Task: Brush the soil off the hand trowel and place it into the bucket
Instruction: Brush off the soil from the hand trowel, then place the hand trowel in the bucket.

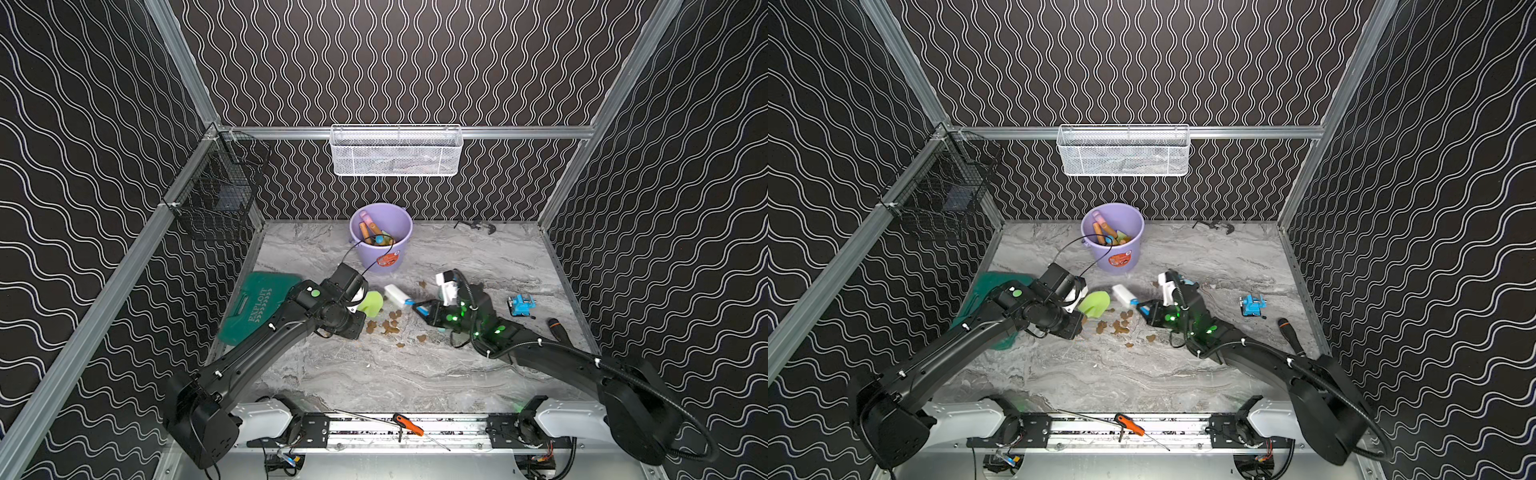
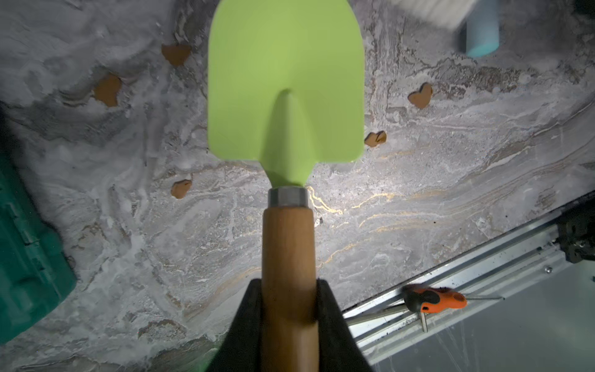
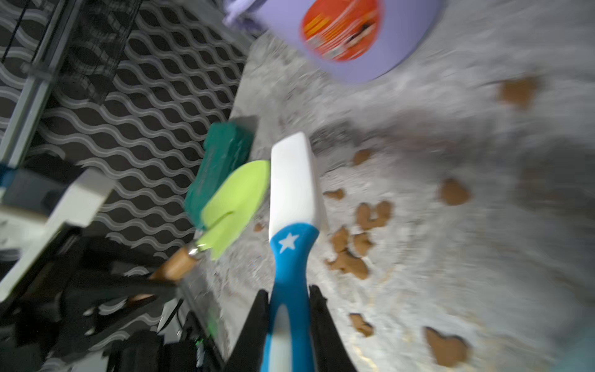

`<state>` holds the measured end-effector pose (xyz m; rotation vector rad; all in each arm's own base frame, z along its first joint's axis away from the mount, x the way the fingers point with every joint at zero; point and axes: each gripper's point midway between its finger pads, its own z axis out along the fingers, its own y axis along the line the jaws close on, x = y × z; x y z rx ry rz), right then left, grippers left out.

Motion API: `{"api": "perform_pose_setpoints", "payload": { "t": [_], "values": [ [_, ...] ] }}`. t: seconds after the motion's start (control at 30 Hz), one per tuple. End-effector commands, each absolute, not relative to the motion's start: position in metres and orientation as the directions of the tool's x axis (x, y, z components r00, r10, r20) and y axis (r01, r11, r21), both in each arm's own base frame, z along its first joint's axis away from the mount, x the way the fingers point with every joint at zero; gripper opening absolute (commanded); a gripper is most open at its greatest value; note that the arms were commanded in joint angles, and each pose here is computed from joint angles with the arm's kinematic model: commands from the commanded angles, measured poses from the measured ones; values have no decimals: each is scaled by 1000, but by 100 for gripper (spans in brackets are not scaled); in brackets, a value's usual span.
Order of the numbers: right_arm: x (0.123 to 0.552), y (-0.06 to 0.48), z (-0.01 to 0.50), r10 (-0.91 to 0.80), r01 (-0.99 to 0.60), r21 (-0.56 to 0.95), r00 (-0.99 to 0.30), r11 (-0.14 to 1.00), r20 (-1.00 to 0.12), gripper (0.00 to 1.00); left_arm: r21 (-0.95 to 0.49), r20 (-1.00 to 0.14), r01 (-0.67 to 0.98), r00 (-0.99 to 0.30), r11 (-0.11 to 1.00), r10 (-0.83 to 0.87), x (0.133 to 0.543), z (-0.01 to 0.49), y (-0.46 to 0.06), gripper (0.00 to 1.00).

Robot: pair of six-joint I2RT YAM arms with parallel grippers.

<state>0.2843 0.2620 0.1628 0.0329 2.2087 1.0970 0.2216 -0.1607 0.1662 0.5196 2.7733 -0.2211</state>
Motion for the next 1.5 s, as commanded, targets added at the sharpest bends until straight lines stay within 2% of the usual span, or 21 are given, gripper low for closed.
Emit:
{"api": "perform_pose_setpoints", "payload": {
  "t": [0.0, 0.07, 0.23, 0.53, 0.73, 0.77, 0.83, 0.9, 0.93, 1.13, 1.23, 1.37, 1.47],
  "values": [
    [290, 240, 172, 336, -242, 695, -739, 678, -585, 0, -68, -379, 387, -863, 920, 335, 235, 178, -163, 0],
    [289, 232, 177, 362, -227, 691, -717, 686, -595, 0, -34, -422, 380, -844, 925, 331, 251, 190, -165, 0],
    [285, 217, 177, 414, -179, 698, -694, 694, -589, 0, 125, -535, 343, -767, 931, 354, 322, 230, -178, 0],
    [272, 201, 185, 422, -182, 688, -672, 703, -608, 0, 315, -501, 305, -751, 899, 430, 438, 233, -206, 0],
    [267, 187, 190, 428, -186, 661, -631, 727, -647, 0, 338, -490, 300, -753, 892, 439, 470, 227, -220, 0],
    [267, 186, 191, 430, -186, 661, -626, 727, -650, 0, 346, -487, 299, -753, 890, 442, 473, 227, -221, 3],
    [267, 185, 194, 425, -200, 654, -617, 729, -662, 0, 346, -491, 304, -748, 888, 448, 478, 228, -225, 30],
    [267, 188, 194, 413, -209, 652, -625, 729, -662, 0, 330, -516, 302, -736, 894, 439, 479, 234, -228, 43],
    [267, 189, 193, 408, -212, 654, -632, 726, -658, 0, 325, -527, 302, -729, 896, 437, 479, 238, -229, 45],
    [265, 191, 189, 409, -202, 664, -649, 720, -641, 0, 317, -592, 250, -701, 915, 397, 470, 267, -219, 46],
    [262, 192, 187, 405, -212, 670, -655, 712, -638, 0, 283, -662, 220, -660, 934, 356, 451, 293, -217, 45],
    [257, 193, 182, 386, -205, 669, -683, 714, -620, 0, 132, -749, 246, -610, 960, 259, 408, 310, -229, 46],
    [254, 189, 181, 375, -210, 654, -676, 727, -634, 0, 46, -751, 262, -627, 964, 206, 381, 301, -235, 46]
  ]
}}
